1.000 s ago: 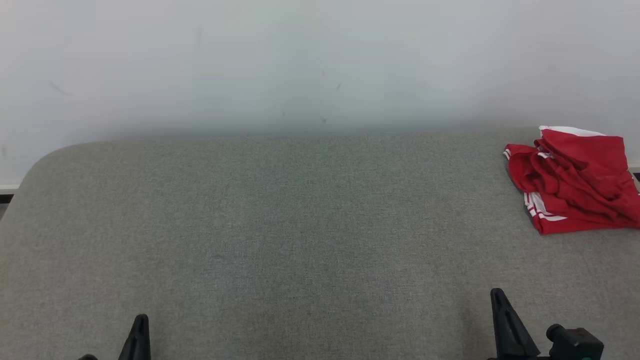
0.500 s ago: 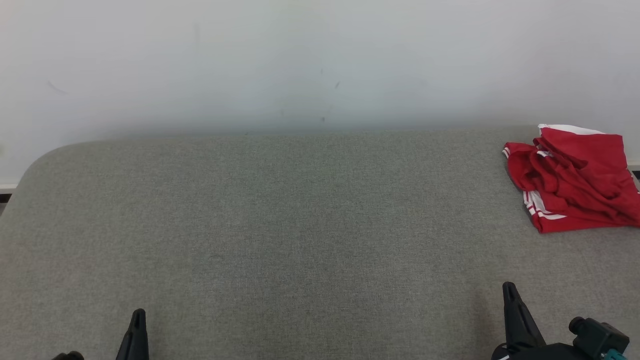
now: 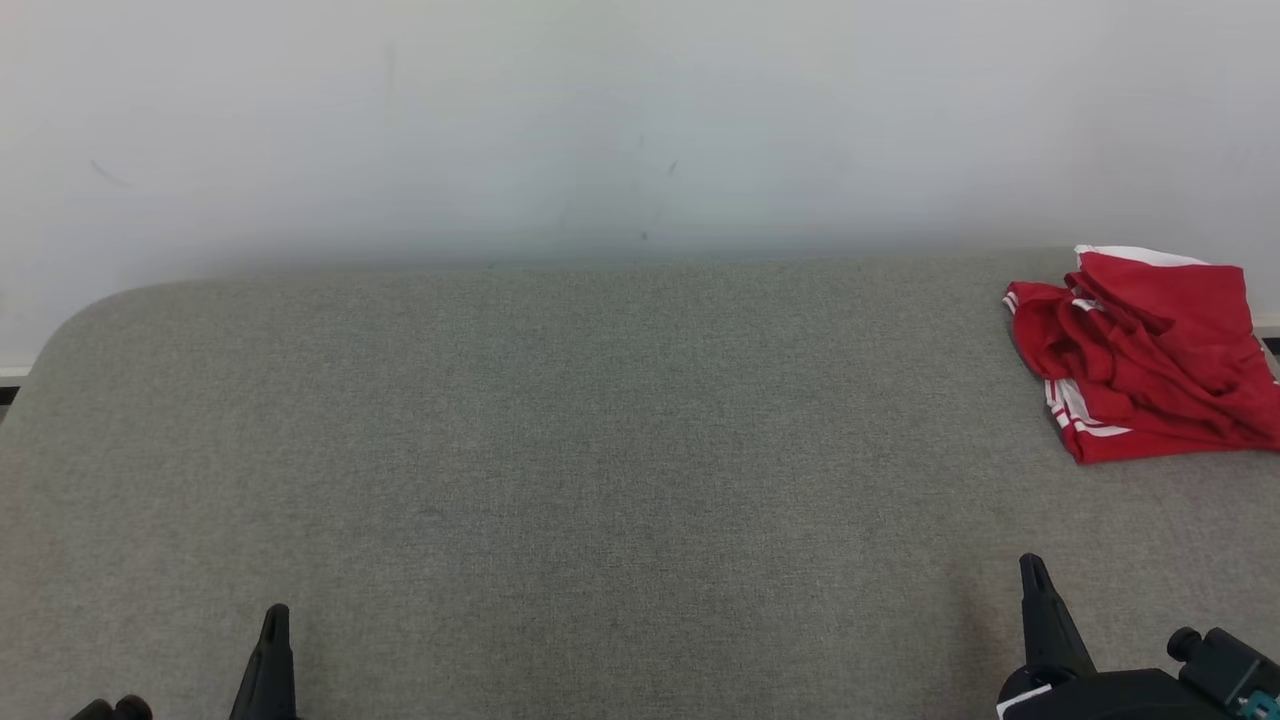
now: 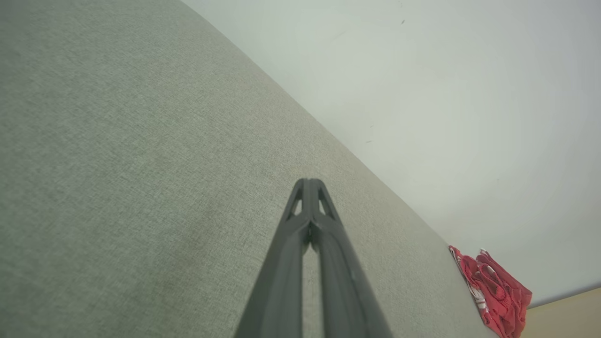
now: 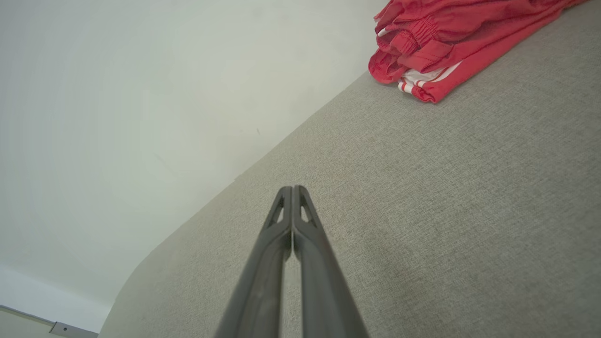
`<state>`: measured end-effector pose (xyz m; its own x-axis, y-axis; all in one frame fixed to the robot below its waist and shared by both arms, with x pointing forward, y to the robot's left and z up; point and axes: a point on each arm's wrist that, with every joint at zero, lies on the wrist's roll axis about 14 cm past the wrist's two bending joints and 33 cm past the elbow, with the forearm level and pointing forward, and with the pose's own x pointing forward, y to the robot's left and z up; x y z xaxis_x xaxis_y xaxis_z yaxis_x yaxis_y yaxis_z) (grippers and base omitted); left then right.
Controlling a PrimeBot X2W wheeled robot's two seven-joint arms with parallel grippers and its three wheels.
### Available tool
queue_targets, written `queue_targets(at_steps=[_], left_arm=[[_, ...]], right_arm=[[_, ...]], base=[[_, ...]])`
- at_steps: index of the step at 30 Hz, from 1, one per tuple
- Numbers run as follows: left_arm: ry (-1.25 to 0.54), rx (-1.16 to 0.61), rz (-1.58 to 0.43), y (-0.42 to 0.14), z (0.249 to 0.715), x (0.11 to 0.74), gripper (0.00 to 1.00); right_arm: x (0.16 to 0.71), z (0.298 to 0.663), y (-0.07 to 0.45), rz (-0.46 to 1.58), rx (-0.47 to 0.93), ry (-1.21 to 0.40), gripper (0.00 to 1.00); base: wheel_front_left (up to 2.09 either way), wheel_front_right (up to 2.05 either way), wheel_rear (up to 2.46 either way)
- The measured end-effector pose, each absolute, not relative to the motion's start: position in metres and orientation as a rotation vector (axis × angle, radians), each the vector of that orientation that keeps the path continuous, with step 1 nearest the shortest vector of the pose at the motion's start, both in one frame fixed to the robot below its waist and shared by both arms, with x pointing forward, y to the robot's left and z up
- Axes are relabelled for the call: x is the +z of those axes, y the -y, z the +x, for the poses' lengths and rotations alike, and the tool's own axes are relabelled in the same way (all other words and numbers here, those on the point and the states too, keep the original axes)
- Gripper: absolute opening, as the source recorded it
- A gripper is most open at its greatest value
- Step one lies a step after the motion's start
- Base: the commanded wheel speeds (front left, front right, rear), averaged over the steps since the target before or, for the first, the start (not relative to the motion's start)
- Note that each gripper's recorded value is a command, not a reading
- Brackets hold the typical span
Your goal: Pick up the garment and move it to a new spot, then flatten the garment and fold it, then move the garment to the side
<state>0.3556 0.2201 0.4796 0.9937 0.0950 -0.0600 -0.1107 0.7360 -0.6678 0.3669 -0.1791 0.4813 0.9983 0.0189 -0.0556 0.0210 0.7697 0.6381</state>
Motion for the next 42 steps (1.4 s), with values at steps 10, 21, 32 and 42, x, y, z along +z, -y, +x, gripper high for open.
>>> queue_targets(at_steps=[10,21,32,42], left_arm=[[-0.022,0.113,-0.876,-0.218,0.361,0.482,0.0],[-0.023,0.107,-1.002,-0.216,0.365,0.484,0.0],[-0.019,0.097,-1.12,-0.214,0.37,0.487,0.0],[-0.021,0.085,-1.203,-0.211,0.373,0.489,0.0]], right_arm=[[0.484,0.371,0.184,0.842,-0.021,-0.059,0.0],[0.485,0.374,0.188,0.974,-0.032,-0.06,0.0],[0.489,0.377,0.19,1.095,-0.035,-0.054,0.0],[0.49,0.379,0.192,1.183,-0.037,-0.05,0.0]], base=[[0.0,0.0,0.0],[0.0,0.0,0.0],[0.0,0.0,0.0],[0.0,0.0,0.0]])
